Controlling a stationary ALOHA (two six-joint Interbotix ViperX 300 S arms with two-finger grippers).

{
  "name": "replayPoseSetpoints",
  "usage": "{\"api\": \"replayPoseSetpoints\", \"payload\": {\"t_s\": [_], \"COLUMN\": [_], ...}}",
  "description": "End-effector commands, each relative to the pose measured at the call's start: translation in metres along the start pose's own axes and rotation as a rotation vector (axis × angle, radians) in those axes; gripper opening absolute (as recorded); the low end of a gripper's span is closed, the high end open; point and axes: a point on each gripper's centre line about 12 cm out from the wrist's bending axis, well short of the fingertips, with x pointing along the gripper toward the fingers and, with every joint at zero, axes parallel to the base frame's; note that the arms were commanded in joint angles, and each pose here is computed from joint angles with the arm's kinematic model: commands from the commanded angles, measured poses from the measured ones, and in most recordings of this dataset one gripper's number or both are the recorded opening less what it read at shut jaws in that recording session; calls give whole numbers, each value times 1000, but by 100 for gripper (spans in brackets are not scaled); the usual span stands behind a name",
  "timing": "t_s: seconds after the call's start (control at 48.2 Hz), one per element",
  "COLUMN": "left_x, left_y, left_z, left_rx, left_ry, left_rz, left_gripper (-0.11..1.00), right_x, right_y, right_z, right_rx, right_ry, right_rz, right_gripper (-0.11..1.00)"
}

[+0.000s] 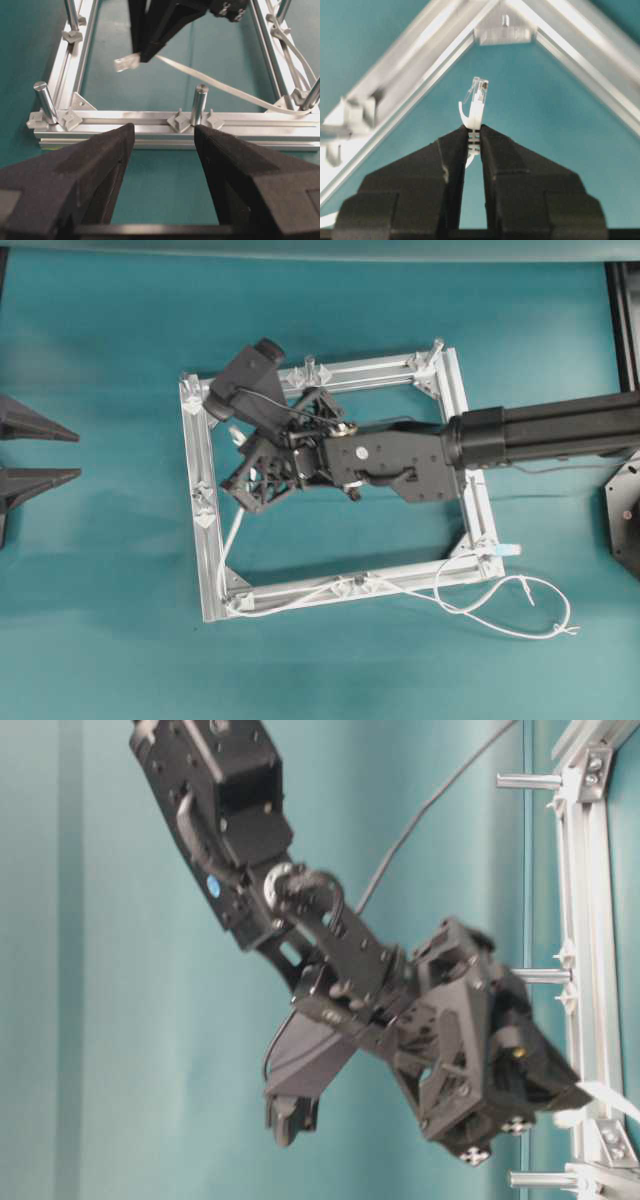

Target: Move the cable alternately left and right between 8 pins so it hooks onto each one.

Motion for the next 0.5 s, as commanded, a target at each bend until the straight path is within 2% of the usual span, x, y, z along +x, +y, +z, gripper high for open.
{"api": "replayPoseSetpoints", "payload": {"t_s": [0.0, 0.228, 0.477], "left_x": [0, 0, 0], "left_y": [0, 0, 0], "left_z": [5, 5, 5], "left_rx": [5, 5, 5], "left_ry": [-15, -15, -14], "left_rz": [0, 0, 0], "left_gripper": [64, 64, 64], "right_x": [-7, 8, 18], "right_y": [5, 15, 31], "right_z": [24, 53, 70], "right_rx": [-10, -59, -110], "right_ry": [-58, -112, -144], "right_rz": [28, 42, 72], "right_gripper": [10, 10, 10]}}
